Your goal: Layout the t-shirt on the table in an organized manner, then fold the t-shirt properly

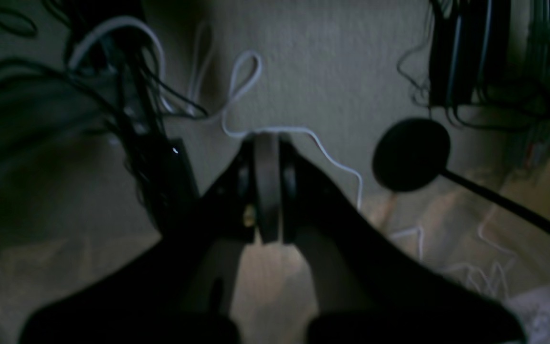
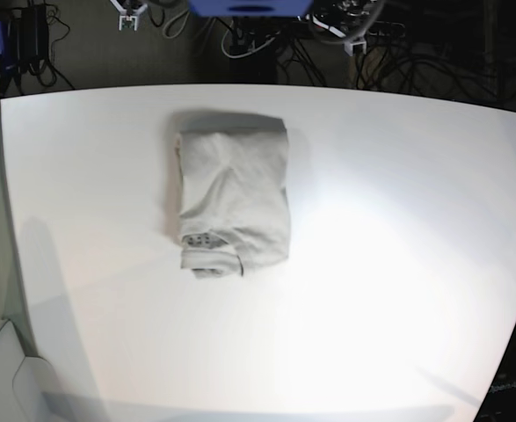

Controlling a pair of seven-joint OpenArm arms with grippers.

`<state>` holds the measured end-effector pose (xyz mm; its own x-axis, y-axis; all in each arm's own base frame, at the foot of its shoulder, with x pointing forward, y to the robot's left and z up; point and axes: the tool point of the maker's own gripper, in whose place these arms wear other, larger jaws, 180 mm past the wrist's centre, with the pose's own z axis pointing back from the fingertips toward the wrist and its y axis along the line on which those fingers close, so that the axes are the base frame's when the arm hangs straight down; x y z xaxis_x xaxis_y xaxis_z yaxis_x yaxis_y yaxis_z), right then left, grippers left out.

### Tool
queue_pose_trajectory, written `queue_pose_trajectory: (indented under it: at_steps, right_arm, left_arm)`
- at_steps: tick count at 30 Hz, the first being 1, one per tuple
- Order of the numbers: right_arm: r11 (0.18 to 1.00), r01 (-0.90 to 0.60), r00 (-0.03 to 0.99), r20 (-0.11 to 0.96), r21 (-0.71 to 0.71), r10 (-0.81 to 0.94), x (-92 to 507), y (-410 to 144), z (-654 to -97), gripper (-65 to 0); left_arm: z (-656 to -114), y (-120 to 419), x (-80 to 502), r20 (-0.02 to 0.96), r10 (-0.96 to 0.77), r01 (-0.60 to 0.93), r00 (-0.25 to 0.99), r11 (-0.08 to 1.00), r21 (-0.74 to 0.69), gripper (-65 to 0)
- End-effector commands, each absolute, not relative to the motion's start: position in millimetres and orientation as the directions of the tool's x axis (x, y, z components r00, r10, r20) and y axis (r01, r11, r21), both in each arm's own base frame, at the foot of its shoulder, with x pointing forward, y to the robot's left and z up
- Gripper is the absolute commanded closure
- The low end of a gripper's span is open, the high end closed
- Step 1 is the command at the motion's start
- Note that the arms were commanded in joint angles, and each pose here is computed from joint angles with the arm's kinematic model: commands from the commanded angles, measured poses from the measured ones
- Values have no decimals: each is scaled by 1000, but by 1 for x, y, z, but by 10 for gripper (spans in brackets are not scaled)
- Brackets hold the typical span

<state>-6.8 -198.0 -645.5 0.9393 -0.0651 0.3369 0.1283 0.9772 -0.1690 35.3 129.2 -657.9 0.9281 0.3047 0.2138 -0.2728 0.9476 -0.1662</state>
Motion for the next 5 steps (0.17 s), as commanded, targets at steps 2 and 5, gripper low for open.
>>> queue_pose_trajectory:
  at_steps: [2,5]
  right_arm:
    - [974,125,942,331,-190,-57,-14,-201,-644,0]
    - [974,124,942,332,-190,-55,-13,-201,-644,0]
  left_arm:
    - [-658,131,37,222,305,-275,926,948,-157,-3]
    - [-658,131,35,218,306,-276,927,948,-158,-3]
